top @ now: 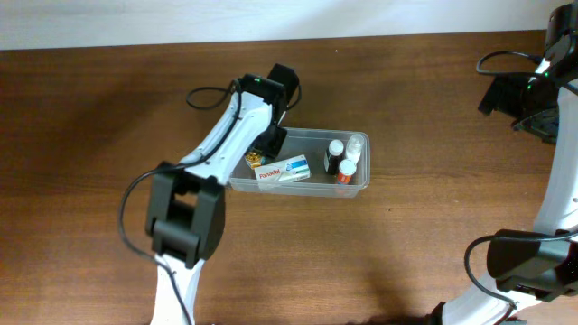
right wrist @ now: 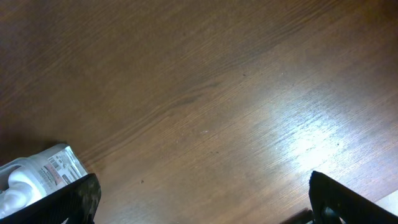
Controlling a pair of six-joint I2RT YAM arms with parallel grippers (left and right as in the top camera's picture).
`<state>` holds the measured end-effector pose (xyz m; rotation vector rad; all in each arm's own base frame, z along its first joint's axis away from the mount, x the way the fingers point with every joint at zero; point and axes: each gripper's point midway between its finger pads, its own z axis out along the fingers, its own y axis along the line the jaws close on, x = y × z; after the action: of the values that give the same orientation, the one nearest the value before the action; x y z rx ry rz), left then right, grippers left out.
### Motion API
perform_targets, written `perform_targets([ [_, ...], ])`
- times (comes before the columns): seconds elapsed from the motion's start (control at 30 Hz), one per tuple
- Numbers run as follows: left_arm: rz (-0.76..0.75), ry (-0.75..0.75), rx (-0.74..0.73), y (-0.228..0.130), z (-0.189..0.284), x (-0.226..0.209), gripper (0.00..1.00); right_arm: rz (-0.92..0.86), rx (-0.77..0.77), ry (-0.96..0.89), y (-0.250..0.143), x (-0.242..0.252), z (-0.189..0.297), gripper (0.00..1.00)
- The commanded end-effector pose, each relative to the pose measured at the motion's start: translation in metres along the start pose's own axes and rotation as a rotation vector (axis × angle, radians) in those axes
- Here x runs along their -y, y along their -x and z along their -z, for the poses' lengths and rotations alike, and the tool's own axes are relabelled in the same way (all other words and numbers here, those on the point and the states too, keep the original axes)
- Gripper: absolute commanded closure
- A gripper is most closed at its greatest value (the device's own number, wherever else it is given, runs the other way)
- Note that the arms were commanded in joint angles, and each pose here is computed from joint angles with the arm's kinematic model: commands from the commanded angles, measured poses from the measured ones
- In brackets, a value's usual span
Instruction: Pack container
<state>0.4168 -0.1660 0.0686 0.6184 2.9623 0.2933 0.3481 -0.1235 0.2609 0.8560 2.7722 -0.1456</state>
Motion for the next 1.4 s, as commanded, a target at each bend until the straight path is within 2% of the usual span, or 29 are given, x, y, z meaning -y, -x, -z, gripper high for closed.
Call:
perform_targets([
  [0.0,0.025,-0.013,0.19,0.007,0.08,-0.015,0.3,-0.023,0.035,0.011,0.002,0.003,0.011,0.02],
  [0.1,0.038,-0.028,0.258,0.001,0.114,-0.02,0.16,-0.023,0.035,0.011,0.002,0.003,0.011,0.02],
  [0.13,0.04,-0.046,0.278,-0.003,0.127,-0.02,0.01,-0.023,0.035,0.011,0.002,0.003,0.011,0.02],
  [0.27,0.042,-0.121,0.354,-0.026,0.177,-0.019,0.01,-0.023,0.035,0.011,0.002,0.003,0.011,0.02],
  [0.4,0.038,-0.167,0.386,-0.066,0.217,-0.022,0.01,-0.022,0.035,0.01,0.002,0.003,0.011,0.02],
  [0.5,0.038,-0.178,0.4,-0.091,0.237,-0.025,0.01,-0.023,0.035,0.011,0.002,0.003,0.011,0.02],
  [0.67,0.047,-0.18,0.472,-0.109,0.263,-0.032,0.01,-0.023,0.035,0.011,0.002,0.003,0.011,0.02],
  [0.73,0.046,-0.179,0.458,-0.117,0.263,-0.032,0.01,-0.023,0.035,0.011,0.002,0.003,0.011,0.02],
  [0.9,0.034,-0.098,0.276,-0.158,0.244,-0.043,0.01,-0.023,0.035,0.011,0.002,0.003,0.011,0.02],
  [1.13,0.016,-0.068,0.16,-0.168,0.206,-0.041,0.01,-0.023,0.035,0.01,0.002,0.003,0.011,0.02],
  [1.23,0.041,-0.039,0.218,-0.152,0.188,-0.045,0.01,-0.023,0.035,0.011,0.002,0.003,0.011,0.02],
  [1.37,0.086,-0.036,0.479,-0.117,0.176,-0.046,0.01,-0.023,0.035,0.011,0.002,0.003,0.011,0.02],
])
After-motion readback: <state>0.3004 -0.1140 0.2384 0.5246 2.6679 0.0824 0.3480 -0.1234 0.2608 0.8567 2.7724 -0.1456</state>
